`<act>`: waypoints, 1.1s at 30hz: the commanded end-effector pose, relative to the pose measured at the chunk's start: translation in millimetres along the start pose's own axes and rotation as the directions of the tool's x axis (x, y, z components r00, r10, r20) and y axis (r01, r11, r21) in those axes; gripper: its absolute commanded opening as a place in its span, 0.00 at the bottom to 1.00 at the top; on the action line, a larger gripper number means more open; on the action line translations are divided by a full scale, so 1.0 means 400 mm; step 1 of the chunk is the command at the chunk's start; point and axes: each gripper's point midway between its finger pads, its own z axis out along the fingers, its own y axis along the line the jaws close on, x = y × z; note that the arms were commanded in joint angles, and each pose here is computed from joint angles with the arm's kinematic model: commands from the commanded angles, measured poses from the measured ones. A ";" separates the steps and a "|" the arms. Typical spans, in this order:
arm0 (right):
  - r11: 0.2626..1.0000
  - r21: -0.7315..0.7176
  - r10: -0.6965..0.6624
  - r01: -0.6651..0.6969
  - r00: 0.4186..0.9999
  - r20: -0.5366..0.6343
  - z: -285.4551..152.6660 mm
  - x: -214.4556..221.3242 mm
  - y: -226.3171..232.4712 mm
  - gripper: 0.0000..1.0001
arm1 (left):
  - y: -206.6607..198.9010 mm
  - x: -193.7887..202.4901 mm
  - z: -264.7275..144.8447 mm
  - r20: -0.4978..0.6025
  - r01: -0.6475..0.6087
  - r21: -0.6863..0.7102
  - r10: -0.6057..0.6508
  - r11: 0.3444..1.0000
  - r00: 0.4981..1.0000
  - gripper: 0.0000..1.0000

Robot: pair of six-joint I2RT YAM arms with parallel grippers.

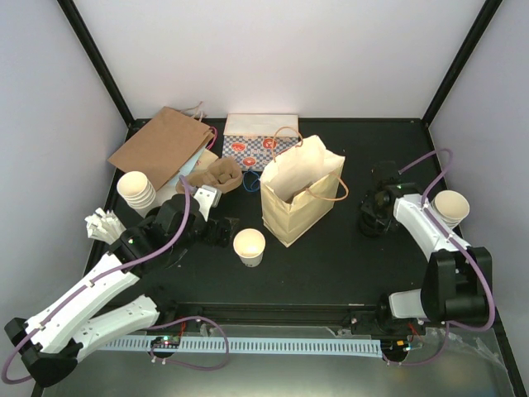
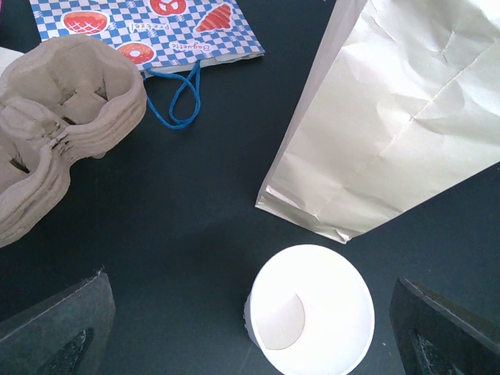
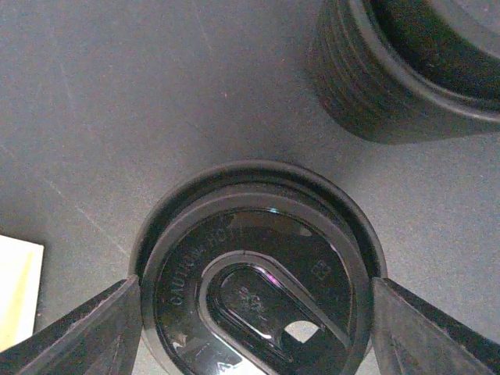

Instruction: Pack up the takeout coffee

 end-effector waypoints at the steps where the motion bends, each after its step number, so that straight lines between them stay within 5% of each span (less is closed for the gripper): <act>1: 1.000 -0.023 -0.021 0.021 1.000 0.008 -0.025 -0.010 0.007 0.78 | 0.011 -0.004 -0.007 0.015 0.013 -0.015 -0.013 1.000 1.000 0.99; 13: 0.999 -0.029 -0.036 0.039 0.994 0.101 -0.074 -0.019 0.004 0.79 | 0.003 -0.011 -0.010 0.019 0.014 -0.001 -0.014 1.000 1.000 0.99; 20: 0.990 -0.088 -0.104 0.108 0.993 0.051 -0.119 0.037 0.046 0.79 | -0.008 -0.016 -0.009 0.018 0.015 0.020 -0.015 1.000 1.000 0.99; 26: 0.990 0.011 -0.139 0.138 0.981 0.134 -0.115 0.021 0.032 0.79 | -0.021 -0.024 -0.009 0.013 0.013 0.042 -0.013 0.999 1.000 0.99; 28: 0.988 -0.048 -0.145 0.147 0.989 0.037 -0.117 0.051 0.051 0.79 | -0.024 -0.029 -0.012 0.014 0.013 0.046 -0.013 0.999 1.000 0.99; 31: 0.985 -0.054 -0.159 0.163 0.984 0.082 -0.112 0.074 0.072 0.79 | -0.022 -0.028 -0.016 0.011 0.009 0.041 -0.009 0.999 1.000 0.99; 33: 0.979 -0.090 -0.186 0.183 0.982 -0.028 -0.080 0.144 0.076 0.79 | -0.021 -0.028 -0.016 0.014 0.011 0.041 -0.012 0.999 1.000 0.99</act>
